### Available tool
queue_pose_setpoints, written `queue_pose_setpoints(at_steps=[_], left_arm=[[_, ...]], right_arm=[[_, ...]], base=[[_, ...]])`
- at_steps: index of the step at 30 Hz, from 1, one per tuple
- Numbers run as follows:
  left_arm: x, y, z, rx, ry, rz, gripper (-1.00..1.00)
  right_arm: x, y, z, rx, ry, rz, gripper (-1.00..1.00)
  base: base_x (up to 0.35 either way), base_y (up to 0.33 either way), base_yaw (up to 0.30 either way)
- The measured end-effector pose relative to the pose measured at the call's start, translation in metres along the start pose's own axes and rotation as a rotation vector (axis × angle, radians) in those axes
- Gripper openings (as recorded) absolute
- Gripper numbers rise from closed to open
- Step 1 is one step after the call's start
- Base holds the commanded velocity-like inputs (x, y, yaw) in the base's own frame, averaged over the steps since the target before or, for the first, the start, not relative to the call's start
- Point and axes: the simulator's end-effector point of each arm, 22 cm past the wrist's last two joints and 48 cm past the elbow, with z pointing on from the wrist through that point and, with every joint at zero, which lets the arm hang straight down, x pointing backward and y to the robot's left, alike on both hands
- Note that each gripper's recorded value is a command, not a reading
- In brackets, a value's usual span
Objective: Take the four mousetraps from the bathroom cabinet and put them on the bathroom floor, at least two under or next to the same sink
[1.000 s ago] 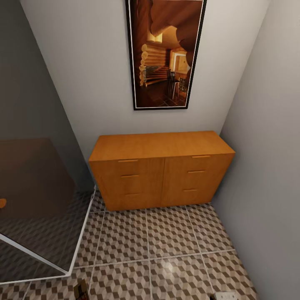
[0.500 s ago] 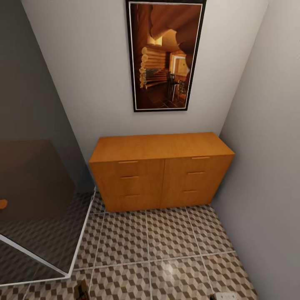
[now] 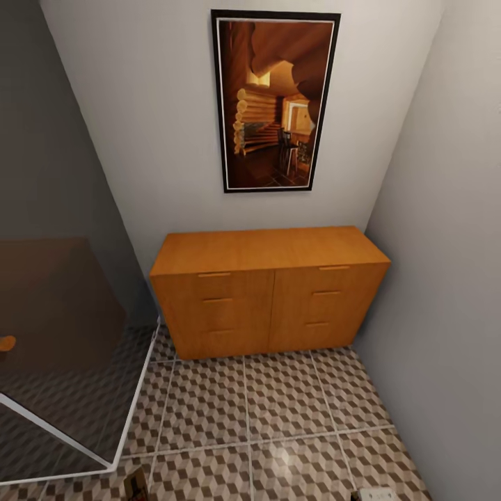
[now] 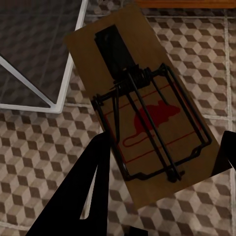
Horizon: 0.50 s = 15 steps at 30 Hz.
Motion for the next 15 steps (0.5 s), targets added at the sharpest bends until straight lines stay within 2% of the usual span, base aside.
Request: queue_pose_setpoints(at_steps=[15], left_arm=[[-0.010, -0.001, 0.000, 0.002, -0.022, -0.006, -1.00]], right_arm=[[-0.011, -0.001, -0.001, 0.002, -0.024, 0.002, -1.00]], base=[[0.000, 0.000, 0.000]])
